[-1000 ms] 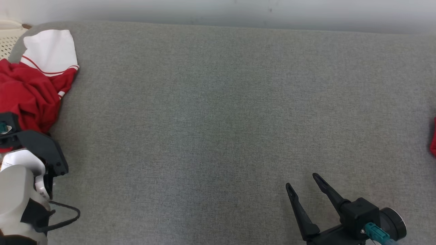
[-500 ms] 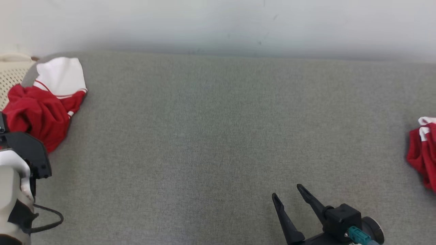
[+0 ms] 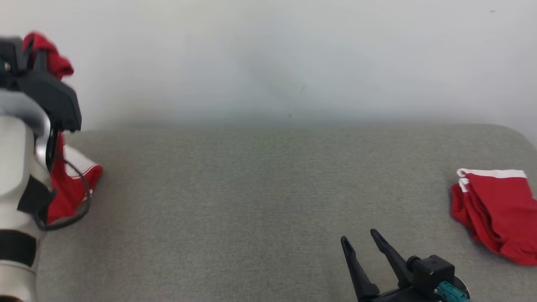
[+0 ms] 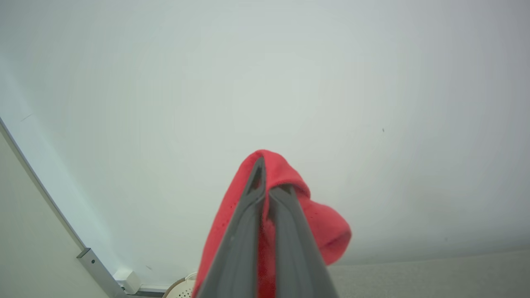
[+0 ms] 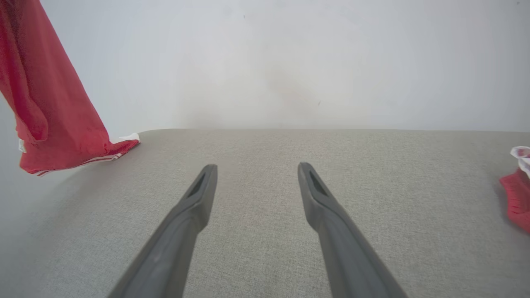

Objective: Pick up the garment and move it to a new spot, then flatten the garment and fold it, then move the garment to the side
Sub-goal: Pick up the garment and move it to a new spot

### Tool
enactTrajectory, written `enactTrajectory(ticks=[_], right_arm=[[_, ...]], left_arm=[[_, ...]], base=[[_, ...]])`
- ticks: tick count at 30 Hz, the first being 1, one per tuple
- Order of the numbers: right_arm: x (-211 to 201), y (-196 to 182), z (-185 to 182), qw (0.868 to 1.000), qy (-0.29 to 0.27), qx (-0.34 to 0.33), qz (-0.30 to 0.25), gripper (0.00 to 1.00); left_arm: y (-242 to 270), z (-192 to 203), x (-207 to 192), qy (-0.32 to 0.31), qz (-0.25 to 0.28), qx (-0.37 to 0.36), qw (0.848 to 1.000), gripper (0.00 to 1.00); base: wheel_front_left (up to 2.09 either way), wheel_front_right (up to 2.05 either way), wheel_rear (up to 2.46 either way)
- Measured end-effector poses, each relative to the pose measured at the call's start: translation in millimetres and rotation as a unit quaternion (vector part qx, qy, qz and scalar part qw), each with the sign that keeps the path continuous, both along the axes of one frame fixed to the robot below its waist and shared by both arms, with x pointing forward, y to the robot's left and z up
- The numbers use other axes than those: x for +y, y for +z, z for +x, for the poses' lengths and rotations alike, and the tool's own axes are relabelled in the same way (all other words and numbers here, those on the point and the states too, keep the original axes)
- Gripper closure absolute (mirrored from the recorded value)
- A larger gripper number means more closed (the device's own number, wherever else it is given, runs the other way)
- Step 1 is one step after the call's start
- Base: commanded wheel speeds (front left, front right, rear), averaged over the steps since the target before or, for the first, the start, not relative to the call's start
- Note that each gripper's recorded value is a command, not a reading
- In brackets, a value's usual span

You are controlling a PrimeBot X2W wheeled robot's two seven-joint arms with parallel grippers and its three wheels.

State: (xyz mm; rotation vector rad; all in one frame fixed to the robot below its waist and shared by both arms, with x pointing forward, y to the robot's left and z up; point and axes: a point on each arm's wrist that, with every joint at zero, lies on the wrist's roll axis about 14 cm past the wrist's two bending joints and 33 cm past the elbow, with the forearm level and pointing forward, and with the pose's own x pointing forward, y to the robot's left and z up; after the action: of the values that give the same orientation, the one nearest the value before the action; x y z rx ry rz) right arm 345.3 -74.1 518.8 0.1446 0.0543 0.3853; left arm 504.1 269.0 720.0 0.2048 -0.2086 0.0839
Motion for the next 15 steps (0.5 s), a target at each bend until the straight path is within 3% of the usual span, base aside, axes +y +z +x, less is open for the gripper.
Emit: enactTrajectory(ticks=[5,13,15], right_arm=[[-22.4,7.9,-4.8,0.999,-0.037,-0.018,0.014,0.00],[-55.3,19.2,-12.4,0.995,-0.089,-0.040,0.017,0.00],[-63.3,18.3,-15.1,0.994,-0.101,-0.040,0.013,0.00]], left_arm=[[70.8,2.7,-68.1,-0.089,-0.012,-0.081,0.993,1.00],[138.7,-19.0,-190.3,-0.265,-0.104,-0.122,0.951,1.00],[145.2,-27.1,-212.0,-0.293,-0.082,-0.128,0.944,1.00]], base=[[0.00,0.00,0.00],[0.00,0.00,0.00],[0.00,0.00,0.00]])
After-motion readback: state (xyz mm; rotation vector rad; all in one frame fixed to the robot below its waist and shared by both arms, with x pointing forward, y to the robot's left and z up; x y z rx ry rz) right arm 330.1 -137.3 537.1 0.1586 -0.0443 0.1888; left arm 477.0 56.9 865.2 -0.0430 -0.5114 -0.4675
